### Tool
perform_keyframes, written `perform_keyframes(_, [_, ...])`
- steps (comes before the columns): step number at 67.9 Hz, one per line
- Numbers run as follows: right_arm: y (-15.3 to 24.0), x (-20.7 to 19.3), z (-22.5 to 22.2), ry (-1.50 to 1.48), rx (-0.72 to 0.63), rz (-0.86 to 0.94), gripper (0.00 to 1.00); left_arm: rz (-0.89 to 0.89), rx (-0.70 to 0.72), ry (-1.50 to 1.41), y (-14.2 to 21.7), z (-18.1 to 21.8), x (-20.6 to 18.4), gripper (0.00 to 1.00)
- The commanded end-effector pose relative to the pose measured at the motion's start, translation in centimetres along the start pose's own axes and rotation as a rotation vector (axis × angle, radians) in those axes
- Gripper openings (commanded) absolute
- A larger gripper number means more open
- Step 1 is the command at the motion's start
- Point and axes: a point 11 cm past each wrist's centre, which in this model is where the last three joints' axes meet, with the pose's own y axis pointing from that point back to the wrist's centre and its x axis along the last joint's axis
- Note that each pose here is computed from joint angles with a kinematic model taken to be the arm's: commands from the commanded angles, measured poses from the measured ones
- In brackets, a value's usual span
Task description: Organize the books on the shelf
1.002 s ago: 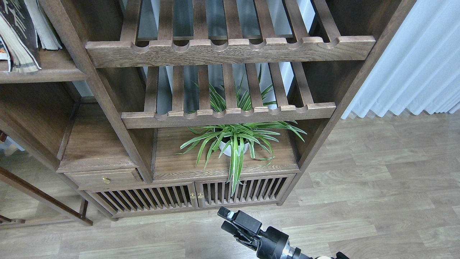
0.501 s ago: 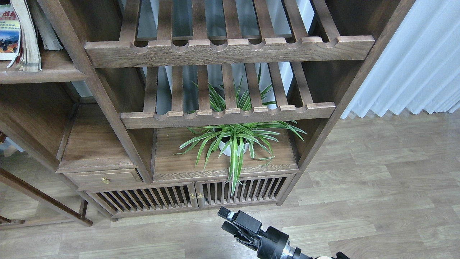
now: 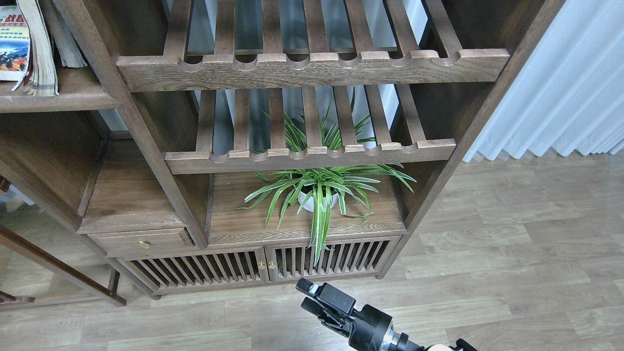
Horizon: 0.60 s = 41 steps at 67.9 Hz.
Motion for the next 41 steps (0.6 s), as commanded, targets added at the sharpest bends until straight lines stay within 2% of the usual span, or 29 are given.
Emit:
perform_keyframes(1, [-0.2, -0.3, -0.6, 0.013, 0.002, -0.004, 1.00, 0.035, 0.155, 0.037, 0.2, -5.1, 1.1, 1.00])
perform_keyframes(21, [0.0, 0.4, -1.4, 0.012, 0.018, 0.020, 1.00, -0.004, 0.472, 0.142, -1.4, -16.2, 0.2, 1.00])
perform_keyframes(30, [-0.4, 0.0, -1.9, 0.026, 0.018, 0.012, 1.00, -0.046, 0.466, 0.252, -3.2, -20.7, -1.6, 1.00])
perform_keyframes(41, [-0.6, -0.4, -2.3, 0.037, 0.016, 0.004, 1.00, -0.125, 0.489, 0.434, -7.0, -25.5, -5.5, 1.00])
